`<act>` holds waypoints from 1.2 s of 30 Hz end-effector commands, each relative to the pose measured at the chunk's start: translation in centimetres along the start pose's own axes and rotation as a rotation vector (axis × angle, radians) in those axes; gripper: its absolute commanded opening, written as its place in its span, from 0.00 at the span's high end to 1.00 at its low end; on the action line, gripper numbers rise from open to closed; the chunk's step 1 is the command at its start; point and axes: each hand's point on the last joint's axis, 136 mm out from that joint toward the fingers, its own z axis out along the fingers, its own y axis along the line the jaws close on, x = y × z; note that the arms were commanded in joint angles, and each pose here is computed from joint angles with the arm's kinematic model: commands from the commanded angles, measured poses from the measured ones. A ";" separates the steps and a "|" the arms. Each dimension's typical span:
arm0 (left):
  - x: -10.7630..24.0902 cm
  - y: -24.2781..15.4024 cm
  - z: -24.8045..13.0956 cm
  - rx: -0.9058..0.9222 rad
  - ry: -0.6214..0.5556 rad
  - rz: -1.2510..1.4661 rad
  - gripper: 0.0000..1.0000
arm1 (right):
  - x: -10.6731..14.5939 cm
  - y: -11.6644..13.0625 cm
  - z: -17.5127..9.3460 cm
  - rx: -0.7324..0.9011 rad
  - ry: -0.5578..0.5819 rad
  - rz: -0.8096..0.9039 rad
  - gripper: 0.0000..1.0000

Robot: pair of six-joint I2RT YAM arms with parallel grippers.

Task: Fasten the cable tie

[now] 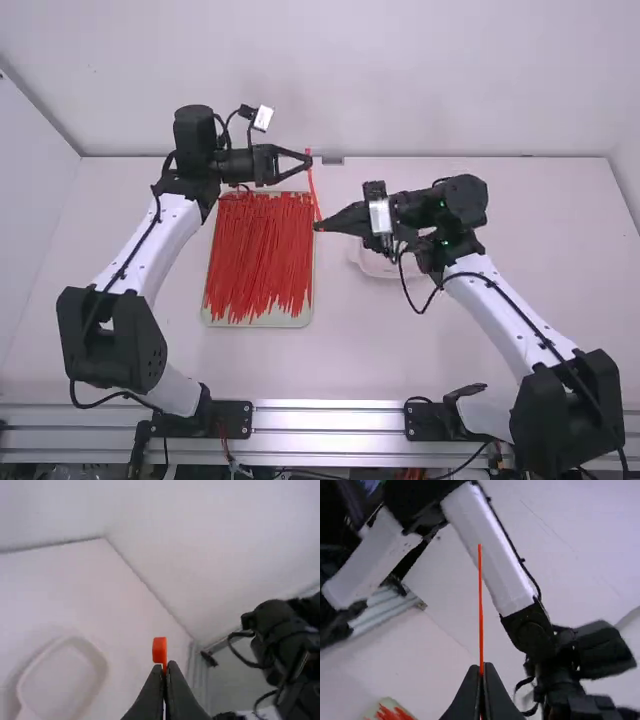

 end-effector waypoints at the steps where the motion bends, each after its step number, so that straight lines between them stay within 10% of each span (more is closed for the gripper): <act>1: -0.1 0.1 0.1 -0.009 -0.004 0.189 0.98 | 0.1 -1.2 -0.4 0.066 0.003 0.255 1.00; 9: 0.4 0.5 0.1 -0.006 -0.005 0.290 0.98 | 0.4 -3.1 -1.1 0.173 0.006 0.254 1.00; 19: 0.1 -0.8 0.2 0.054 -0.017 0.749 0.98 | 2.7 -6.9 -2.4 0.439 -0.045 0.729 1.00; 36: -0.7 -3.9 -0.2 0.182 -0.065 1.080 0.98 | 7.2 -3.2 -1.6 0.362 0.051 1.201 1.00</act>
